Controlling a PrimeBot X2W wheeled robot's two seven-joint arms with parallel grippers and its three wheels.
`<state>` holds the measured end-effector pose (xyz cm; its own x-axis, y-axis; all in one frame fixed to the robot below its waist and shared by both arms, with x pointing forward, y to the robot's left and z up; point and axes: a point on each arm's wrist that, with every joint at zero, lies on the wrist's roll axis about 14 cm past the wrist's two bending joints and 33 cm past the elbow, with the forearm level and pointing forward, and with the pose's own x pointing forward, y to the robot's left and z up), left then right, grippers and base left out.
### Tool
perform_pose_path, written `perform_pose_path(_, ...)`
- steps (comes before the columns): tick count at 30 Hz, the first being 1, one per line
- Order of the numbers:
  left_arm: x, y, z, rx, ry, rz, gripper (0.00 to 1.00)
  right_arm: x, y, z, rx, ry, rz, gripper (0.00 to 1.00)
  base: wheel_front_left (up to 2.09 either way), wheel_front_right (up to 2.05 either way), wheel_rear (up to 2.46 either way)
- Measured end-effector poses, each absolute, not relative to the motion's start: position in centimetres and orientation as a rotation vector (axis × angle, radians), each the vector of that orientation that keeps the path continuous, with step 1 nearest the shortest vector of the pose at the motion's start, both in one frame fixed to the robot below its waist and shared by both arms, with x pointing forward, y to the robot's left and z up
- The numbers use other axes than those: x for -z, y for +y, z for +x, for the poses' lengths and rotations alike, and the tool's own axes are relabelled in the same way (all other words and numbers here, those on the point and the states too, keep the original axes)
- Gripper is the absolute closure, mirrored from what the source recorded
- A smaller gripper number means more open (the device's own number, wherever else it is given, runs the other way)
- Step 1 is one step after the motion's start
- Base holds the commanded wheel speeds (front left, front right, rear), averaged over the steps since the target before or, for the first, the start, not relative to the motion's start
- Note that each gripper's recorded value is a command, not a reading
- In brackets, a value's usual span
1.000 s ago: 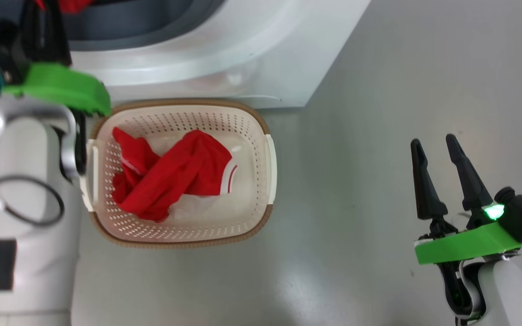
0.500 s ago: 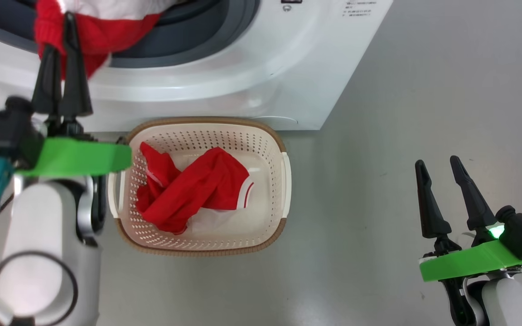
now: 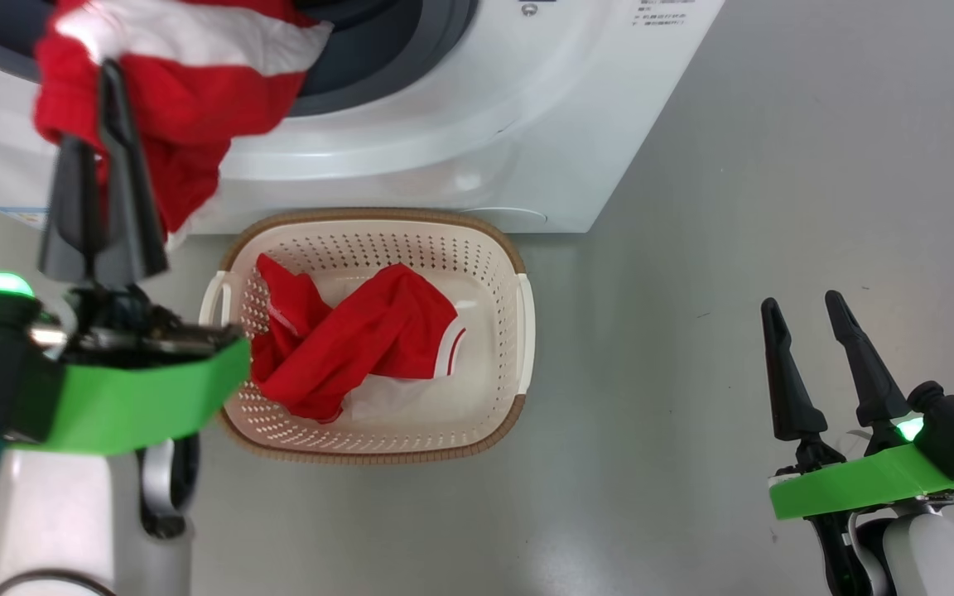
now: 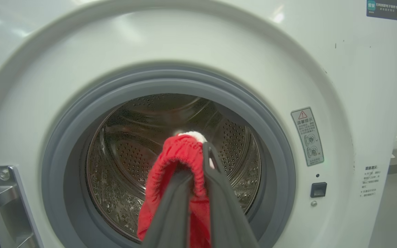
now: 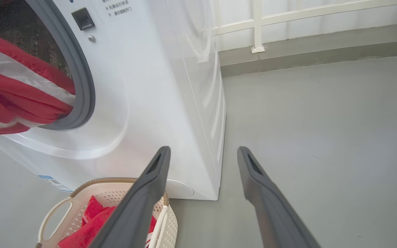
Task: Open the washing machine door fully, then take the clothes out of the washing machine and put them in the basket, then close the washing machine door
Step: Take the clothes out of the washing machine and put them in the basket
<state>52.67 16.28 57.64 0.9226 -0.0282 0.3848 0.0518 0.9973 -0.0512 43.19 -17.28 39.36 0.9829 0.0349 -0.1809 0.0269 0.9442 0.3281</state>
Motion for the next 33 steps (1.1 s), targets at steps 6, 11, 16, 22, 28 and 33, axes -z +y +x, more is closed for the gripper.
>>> perform_pose_path(6,-53.6,15.3,52.4,0.066,-0.274,-0.083,1.0,-38.9,-17.3,43.2,-0.003,0.197,0.336,0.0,0.0,0.0,0.0)
perform_pose_path(11,-48.9,14.6,52.5,0.071,-0.135,-0.119,0.94,-38.5,-17.3,43.2,-0.001,0.206,0.336,0.0,0.0,0.0,0.0)
perform_pose_path(16,-43.6,14.1,52.1,0.075,0.021,-0.14,0.96,-37.9,-17.3,43.6,0.001,0.216,0.336,0.0,0.0,0.0,0.0)
perform_pose_path(22,-38.8,13.5,52.3,0.088,0.154,-0.14,0.98,-37.3,-17.4,44.4,0.005,0.219,0.334,0.0,0.0,0.0,0.0)
perform_pose_path(28,-34.0,12.7,52.0,0.11,0.287,-0.138,1.0,-36.2,-17.5,45.0,0.01,0.234,0.339,0.0,0.0,0.0,0.0)
perform_pose_path(33,-29.6,11.9,50.9,0.132,0.417,-0.138,1.0,-35.2,-17.8,45.4,0.018,0.25,0.335,0.0,0.0,0.0,0.0)
